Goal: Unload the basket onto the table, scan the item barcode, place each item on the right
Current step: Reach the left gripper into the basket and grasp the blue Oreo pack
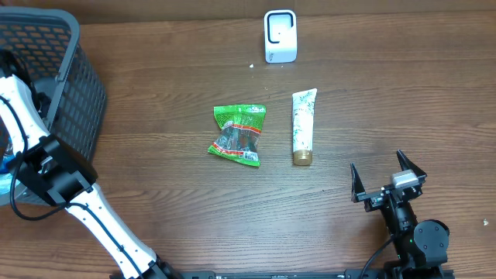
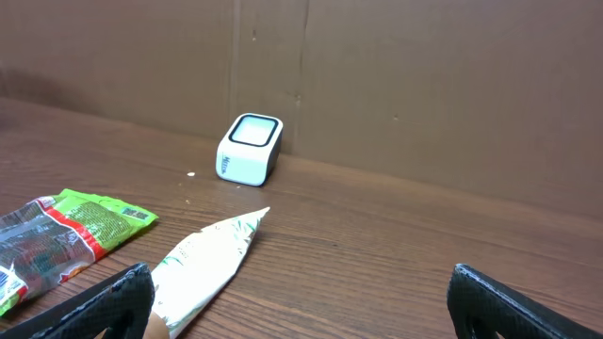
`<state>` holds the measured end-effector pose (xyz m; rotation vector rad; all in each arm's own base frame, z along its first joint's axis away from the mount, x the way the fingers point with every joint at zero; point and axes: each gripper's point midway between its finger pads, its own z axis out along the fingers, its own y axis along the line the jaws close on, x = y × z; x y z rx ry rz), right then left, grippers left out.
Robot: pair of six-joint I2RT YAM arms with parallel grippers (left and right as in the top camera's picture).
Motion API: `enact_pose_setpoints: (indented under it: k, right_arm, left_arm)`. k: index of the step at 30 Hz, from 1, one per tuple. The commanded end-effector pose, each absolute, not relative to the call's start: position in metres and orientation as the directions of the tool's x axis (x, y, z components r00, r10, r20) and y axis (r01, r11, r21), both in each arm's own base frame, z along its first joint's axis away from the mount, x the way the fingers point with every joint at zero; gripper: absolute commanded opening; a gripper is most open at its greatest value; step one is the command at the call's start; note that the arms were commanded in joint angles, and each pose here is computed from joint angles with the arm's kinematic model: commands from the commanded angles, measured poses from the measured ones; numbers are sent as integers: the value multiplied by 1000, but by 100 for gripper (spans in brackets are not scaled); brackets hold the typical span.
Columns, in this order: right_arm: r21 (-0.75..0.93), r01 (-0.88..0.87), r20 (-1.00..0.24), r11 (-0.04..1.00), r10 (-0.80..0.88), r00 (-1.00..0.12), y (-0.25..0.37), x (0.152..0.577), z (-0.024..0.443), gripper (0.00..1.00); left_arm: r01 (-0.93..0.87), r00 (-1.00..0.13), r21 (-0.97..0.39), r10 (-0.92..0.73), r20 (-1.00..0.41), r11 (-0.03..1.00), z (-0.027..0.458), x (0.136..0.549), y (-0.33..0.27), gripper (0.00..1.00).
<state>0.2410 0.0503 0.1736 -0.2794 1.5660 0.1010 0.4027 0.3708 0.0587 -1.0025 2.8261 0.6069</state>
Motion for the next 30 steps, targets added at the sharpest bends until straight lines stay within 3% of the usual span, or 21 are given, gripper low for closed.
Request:
enact_pose_setpoints:
  k: [1,6,11,24,30]
  right_arm:
    - [-112,-232,-994,966,-112,13,49,241,172,100]
    - [-112,-232,-994,966,-112,13,49,241,172,100]
    - [-113,-232,-994,966,-113,13,49,241,172,100]
    - [-113,-232,-994,966,-113,13,49,241,172,100]
    - [-112,-232,-994,966,-112,13,49,241,172,100]
  left_arm:
    - [-540,-840,376,-513,-178,753,52,412,366,74]
    - [-532,-846,385,-494,-201,754,54,418,369,74]
    - [-415,-908,316,-364,-209,853,50,438,361,70]
    - [-369,-921,350,-288,-263,861,41,451,379,63]
    - [-363,-927,342,-298,-228,867,14,443,377,43]
